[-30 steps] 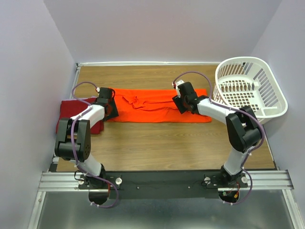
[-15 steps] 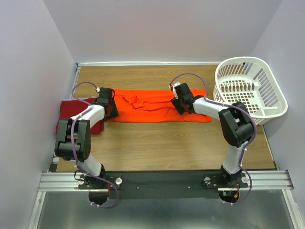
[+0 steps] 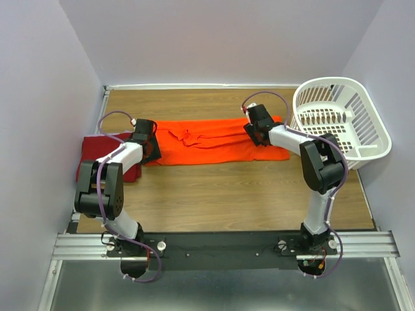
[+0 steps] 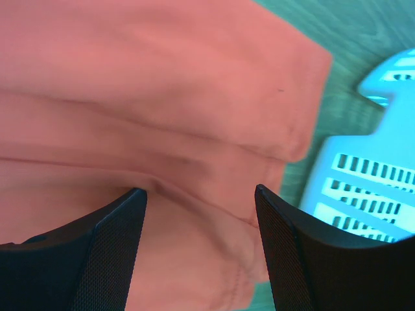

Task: Fold and stack the t-shirts
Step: Fold the tshirt

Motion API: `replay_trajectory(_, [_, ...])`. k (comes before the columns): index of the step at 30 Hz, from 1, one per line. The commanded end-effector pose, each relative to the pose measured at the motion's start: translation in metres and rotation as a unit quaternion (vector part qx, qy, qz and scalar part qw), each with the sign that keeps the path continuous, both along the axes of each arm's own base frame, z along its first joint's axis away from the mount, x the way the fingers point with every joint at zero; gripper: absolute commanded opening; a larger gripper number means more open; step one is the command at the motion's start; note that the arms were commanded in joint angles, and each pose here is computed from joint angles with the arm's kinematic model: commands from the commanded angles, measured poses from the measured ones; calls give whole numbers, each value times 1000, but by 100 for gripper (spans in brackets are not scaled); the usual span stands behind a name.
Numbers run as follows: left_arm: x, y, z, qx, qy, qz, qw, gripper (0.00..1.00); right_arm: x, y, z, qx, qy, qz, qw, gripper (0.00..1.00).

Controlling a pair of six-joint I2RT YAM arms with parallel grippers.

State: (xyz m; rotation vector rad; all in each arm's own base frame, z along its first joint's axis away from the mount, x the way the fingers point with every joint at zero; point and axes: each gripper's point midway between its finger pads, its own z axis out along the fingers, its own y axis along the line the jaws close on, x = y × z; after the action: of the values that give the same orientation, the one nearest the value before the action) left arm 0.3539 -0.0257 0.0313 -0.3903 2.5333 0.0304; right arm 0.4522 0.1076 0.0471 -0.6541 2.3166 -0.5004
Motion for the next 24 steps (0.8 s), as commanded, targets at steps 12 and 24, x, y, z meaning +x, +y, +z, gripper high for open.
replay_trajectory(12, [-2,7,6,17,-5,5,1000,56,34,-22,81,70,-102,-73,990,67])
replay_trajectory(24, [-3,7,7,18,-7,5,1000,56,-64,7,24,251,16,-134,959,45])
